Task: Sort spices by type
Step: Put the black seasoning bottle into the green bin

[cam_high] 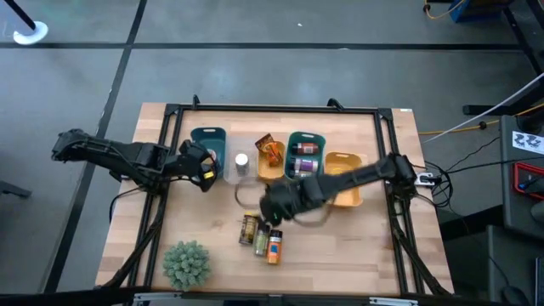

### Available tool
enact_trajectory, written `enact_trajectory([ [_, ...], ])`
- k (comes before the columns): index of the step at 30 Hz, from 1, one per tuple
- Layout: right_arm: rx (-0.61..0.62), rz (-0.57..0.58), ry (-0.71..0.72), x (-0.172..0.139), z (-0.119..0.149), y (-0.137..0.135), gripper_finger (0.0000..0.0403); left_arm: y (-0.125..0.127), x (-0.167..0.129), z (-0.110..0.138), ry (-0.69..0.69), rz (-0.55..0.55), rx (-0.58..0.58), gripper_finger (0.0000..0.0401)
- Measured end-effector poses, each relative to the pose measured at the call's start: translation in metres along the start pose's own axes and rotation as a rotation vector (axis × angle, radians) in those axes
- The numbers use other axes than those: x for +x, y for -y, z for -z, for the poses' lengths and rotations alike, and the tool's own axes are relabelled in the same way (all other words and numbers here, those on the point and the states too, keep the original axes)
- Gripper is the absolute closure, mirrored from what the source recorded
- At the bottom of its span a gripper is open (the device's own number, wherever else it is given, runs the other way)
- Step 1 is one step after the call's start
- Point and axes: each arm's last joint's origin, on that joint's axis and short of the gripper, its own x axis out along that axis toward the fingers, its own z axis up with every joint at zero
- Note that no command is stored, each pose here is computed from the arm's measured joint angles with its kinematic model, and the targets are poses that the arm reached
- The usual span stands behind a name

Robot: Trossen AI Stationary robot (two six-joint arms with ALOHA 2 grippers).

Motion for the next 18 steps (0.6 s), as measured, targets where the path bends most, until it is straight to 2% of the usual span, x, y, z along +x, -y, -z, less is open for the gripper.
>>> enact_trajectory([
  [5,-0.024,0.073,0.077,0.014,0.048,-0.003,0.0233,0.006,-0.004,0.003,-0.003,0.037,-0.047,0.0084],
  [9,-0.019,0.095,0.11,0.026,0.077,-0.001,0.0233,0.01,-0.006,0.006,-0.006,0.065,-0.026,0.0084],
  [12,-0.019,0.075,0.101,0.035,0.088,-0.001,0.0233,0.013,-0.009,0.008,-0.008,0.085,-0.011,0.0084],
  [18,-0.014,0.024,0.049,0.042,0.093,-0.002,0.0233,0.019,-0.013,0.012,-0.013,0.125,0.007,0.0084],
])
